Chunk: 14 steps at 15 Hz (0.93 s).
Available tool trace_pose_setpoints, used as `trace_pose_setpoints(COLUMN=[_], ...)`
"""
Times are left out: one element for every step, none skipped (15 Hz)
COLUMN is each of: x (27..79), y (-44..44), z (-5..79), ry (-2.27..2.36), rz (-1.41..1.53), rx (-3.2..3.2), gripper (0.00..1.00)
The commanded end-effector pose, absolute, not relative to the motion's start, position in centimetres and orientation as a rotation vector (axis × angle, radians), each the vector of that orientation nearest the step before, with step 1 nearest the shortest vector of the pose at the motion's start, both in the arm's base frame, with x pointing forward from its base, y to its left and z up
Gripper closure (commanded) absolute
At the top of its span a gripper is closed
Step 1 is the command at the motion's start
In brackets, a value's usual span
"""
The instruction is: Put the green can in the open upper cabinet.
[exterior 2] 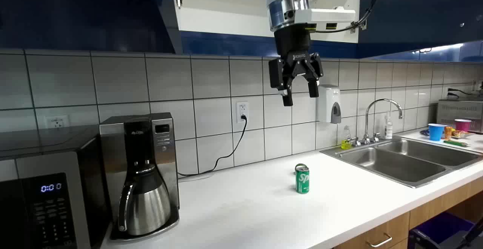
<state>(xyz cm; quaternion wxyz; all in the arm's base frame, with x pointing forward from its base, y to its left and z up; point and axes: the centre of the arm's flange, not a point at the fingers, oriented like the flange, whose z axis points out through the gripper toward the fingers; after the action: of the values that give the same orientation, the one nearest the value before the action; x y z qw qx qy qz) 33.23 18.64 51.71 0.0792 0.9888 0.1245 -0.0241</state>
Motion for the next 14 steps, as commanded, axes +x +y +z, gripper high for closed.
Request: trace_pose_setpoints(x=[33.2, 33.2, 33.2, 33.2, 33.2, 33.2, 33.2, 33.2, 33.2, 33.2, 33.2, 33.5, 33.7, 34.1], y=[18.6, 18.6, 18.6, 18.6, 18.6, 18.6, 18.6, 18.6, 18.6, 18.6, 18.6, 18.3, 18.0, 17.6], z=[51.7, 51.7, 51.7, 51.7, 51.7, 51.7, 51.7, 51.7, 51.7, 51.7, 51.7, 51.7, 51.5, 51.2], ry=[0.373, 0.373, 0.373, 0.373, 0.373, 0.373, 0.373, 0.373, 0.373, 0.373, 0.373, 0.368, 0.362, 0.349], rz=[-0.072, -0.072, -0.072, -0.072, -0.072, -0.072, -0.072, -0.072, -0.072, -0.072, -0.072, -0.071, -0.068, -0.063], rx=[2.959, 2.959, 2.959, 2.959, 2.959, 2.959, 2.959, 2.959, 2.959, 2.959, 2.959, 2.957, 2.955, 2.947], gripper=[0.00, 0.00, 0.00, 0.00, 0.00, 0.00, 0.00, 0.00, 0.00, 0.00, 0.00, 0.00, 0.00, 0.00])
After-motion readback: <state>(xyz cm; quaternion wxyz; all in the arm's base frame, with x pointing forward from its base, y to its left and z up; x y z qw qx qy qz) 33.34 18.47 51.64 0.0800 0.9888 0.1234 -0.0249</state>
